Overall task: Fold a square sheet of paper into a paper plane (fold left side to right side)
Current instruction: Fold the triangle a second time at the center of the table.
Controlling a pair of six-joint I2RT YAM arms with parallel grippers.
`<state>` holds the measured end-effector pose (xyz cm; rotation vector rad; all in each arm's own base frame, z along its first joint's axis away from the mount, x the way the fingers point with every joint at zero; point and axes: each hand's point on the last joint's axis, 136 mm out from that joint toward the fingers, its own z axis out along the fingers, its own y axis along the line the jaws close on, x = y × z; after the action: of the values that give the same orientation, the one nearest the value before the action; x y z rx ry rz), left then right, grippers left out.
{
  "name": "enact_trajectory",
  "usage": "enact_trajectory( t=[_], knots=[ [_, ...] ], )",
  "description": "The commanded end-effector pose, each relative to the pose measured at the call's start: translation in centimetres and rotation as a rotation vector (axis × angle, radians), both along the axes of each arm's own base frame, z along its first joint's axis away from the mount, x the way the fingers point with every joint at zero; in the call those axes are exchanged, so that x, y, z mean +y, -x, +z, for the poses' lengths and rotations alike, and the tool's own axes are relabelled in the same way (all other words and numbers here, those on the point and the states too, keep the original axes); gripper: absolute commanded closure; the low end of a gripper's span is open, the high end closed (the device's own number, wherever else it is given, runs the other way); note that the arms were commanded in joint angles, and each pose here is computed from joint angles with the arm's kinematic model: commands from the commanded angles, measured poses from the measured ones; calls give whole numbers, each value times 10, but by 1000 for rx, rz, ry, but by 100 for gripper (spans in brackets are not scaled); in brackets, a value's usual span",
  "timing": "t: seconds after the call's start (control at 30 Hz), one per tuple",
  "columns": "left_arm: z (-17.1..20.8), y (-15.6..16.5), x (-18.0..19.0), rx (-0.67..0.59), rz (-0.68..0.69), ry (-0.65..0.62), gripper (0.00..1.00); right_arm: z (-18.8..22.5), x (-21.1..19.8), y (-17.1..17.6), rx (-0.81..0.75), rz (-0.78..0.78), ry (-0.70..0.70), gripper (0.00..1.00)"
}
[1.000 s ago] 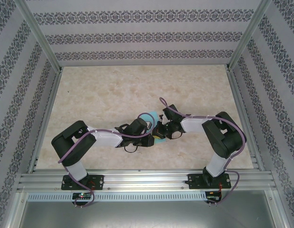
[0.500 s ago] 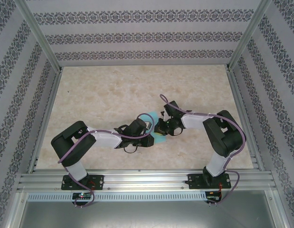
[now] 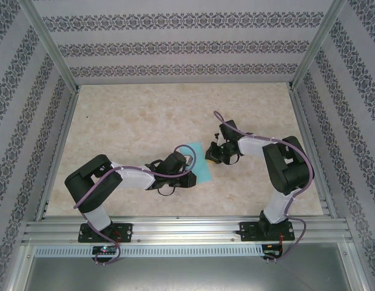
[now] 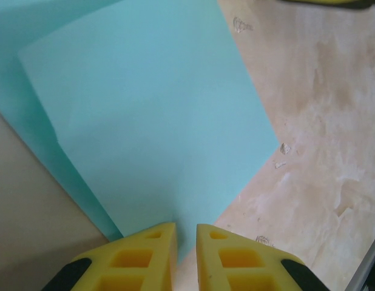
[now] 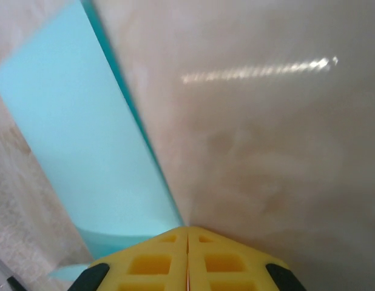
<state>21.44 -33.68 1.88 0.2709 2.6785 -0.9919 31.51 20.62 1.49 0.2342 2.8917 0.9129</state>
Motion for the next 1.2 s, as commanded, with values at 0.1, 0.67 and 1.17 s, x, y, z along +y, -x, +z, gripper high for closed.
enact_trajectory(
  t=[0.1, 0.67, 1.17],
  knots=[
    [-35, 27, 27, 89, 2, -134, 81, 27, -12, -17, -107, 5, 22, 92],
    [-30, 24, 22, 72, -4, -123, 81, 12, 45, 29, -26, 62, -62, 89],
    [-35, 45, 39, 104, -16, -174, 80, -27, 18, 36, 63, 45, 90, 90]
  ],
)
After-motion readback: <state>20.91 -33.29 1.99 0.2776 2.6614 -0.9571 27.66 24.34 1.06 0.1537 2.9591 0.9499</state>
